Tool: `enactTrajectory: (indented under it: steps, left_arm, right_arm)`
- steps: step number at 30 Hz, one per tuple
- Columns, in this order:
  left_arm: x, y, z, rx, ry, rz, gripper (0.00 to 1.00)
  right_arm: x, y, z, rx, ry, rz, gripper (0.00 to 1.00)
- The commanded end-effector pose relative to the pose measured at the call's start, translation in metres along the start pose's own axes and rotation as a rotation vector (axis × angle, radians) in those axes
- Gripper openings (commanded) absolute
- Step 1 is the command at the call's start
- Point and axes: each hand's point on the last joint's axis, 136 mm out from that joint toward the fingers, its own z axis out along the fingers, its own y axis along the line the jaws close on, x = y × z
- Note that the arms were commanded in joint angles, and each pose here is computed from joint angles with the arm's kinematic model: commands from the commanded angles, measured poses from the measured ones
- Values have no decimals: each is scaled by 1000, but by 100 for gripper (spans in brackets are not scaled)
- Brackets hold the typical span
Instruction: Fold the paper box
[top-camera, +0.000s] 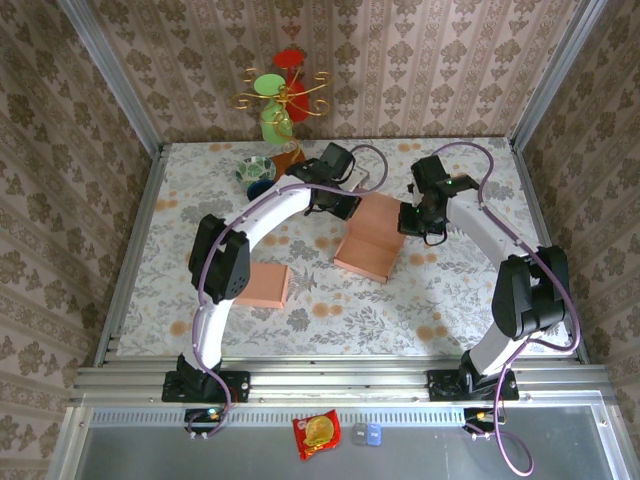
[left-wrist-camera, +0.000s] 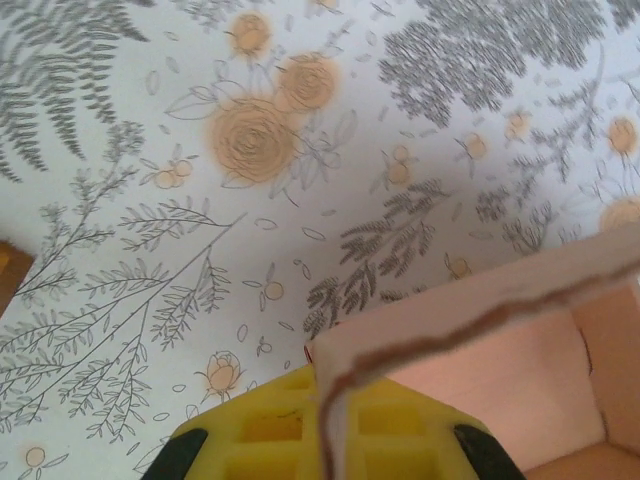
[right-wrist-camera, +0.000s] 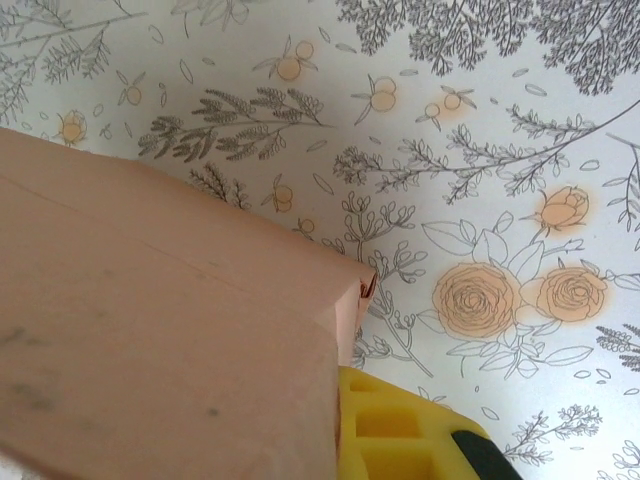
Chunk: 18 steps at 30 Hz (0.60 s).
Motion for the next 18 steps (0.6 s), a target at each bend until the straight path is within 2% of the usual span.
enactTrajectory:
  steps: [1, 5, 13, 18]
  left_arm:
    - [-21, 12, -25, -88, -121, -146, 0]
    - [-32, 20, -26, -132, -189, -215, 0]
    - [-40, 18, -21, -81, -252, -238, 0]
    - [-38, 17, -14, -38, -312, -237, 0]
  right_arm:
    - [-26, 7, -14, 18, -109, 27, 0]
    - [-41, 11, -14, 11, -185, 39, 0]
    - [-73, 24, -13, -49, -320, 49, 0]
    - [-78, 31, -7, -88, -369, 34, 0]
